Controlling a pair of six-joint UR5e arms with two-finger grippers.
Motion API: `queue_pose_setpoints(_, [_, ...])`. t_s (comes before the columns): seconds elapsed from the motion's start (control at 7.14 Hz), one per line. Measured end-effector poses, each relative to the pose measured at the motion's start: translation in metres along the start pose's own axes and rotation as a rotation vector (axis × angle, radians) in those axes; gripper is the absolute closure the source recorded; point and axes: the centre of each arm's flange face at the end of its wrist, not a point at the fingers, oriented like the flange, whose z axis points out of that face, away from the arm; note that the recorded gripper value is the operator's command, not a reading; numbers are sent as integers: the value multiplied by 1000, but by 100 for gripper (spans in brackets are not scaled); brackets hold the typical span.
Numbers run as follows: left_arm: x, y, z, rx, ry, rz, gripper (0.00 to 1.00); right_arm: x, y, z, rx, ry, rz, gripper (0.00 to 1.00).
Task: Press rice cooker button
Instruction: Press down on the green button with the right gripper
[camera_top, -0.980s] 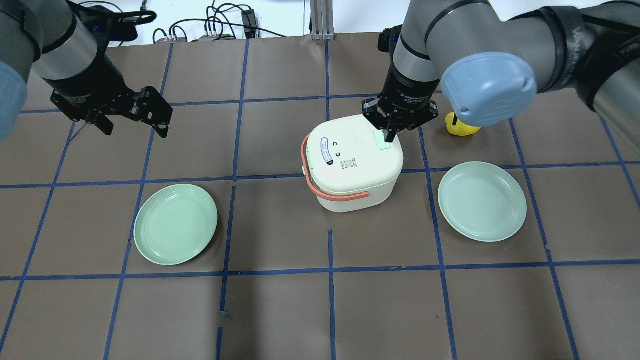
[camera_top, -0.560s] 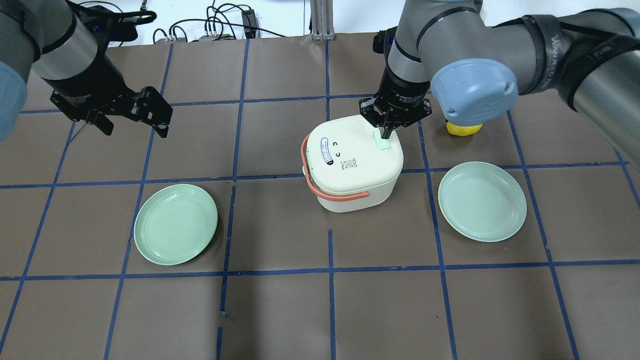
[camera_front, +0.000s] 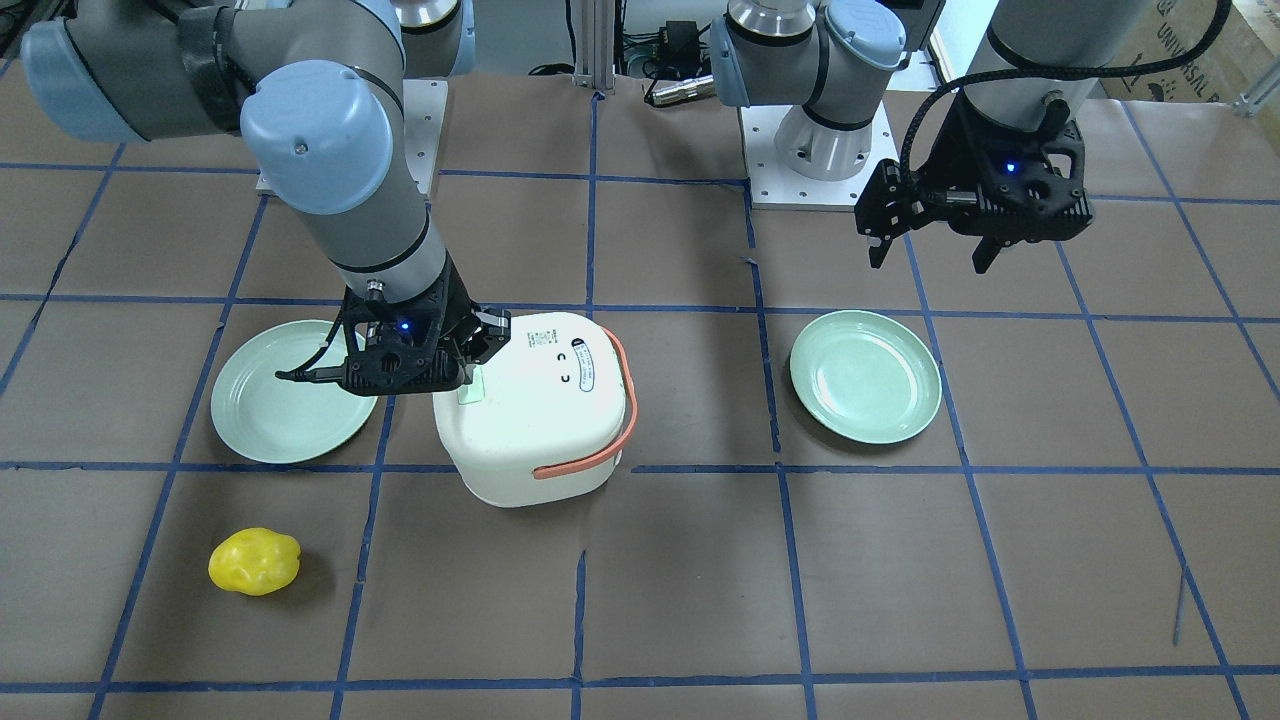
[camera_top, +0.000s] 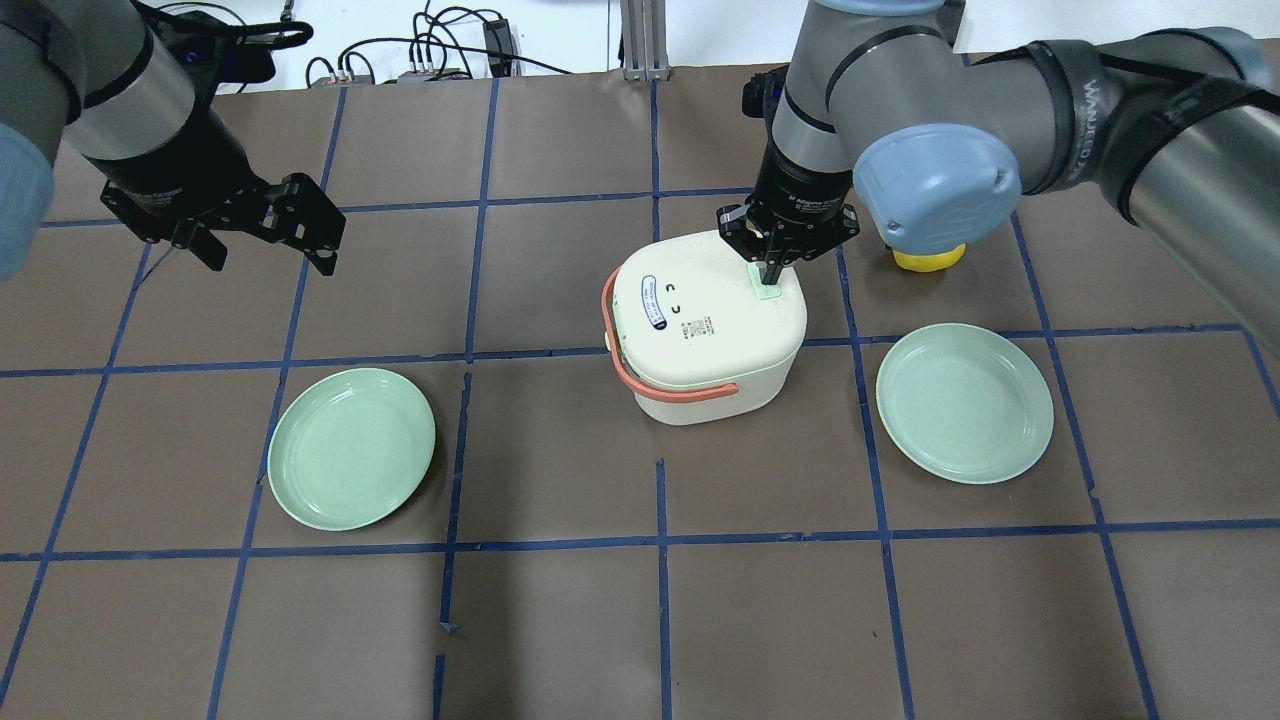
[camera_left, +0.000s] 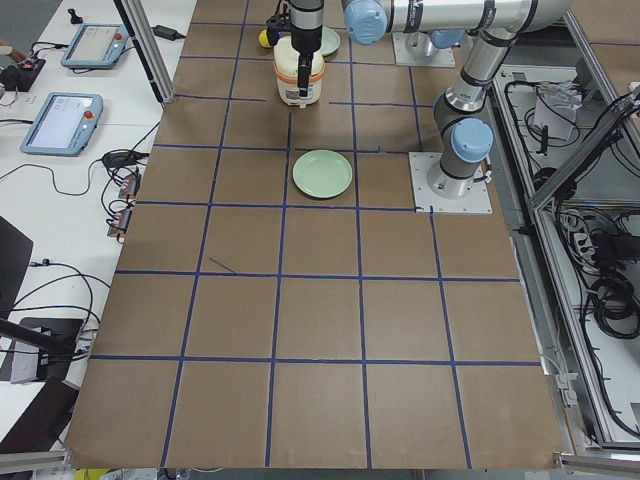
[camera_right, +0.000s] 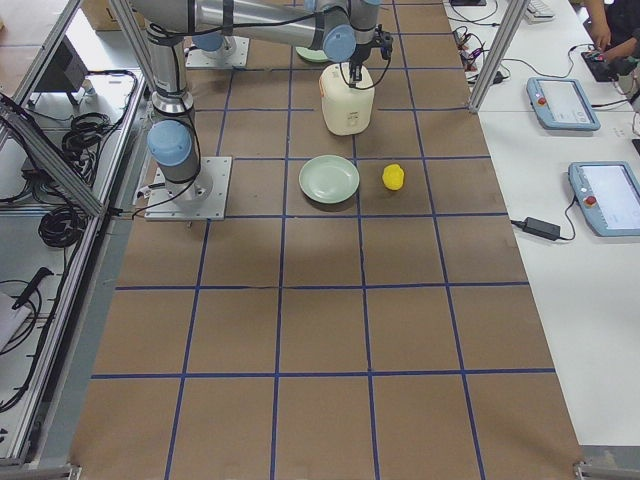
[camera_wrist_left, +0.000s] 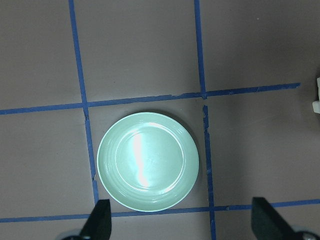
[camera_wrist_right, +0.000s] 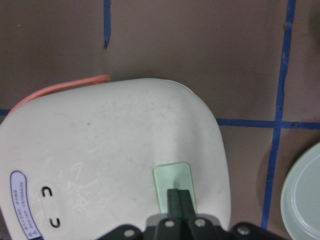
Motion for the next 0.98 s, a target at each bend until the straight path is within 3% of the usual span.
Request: queue_pose_setpoints(0.98, [0,0,0,0,0,0,0,1,-4,9,-7,5,-2,89])
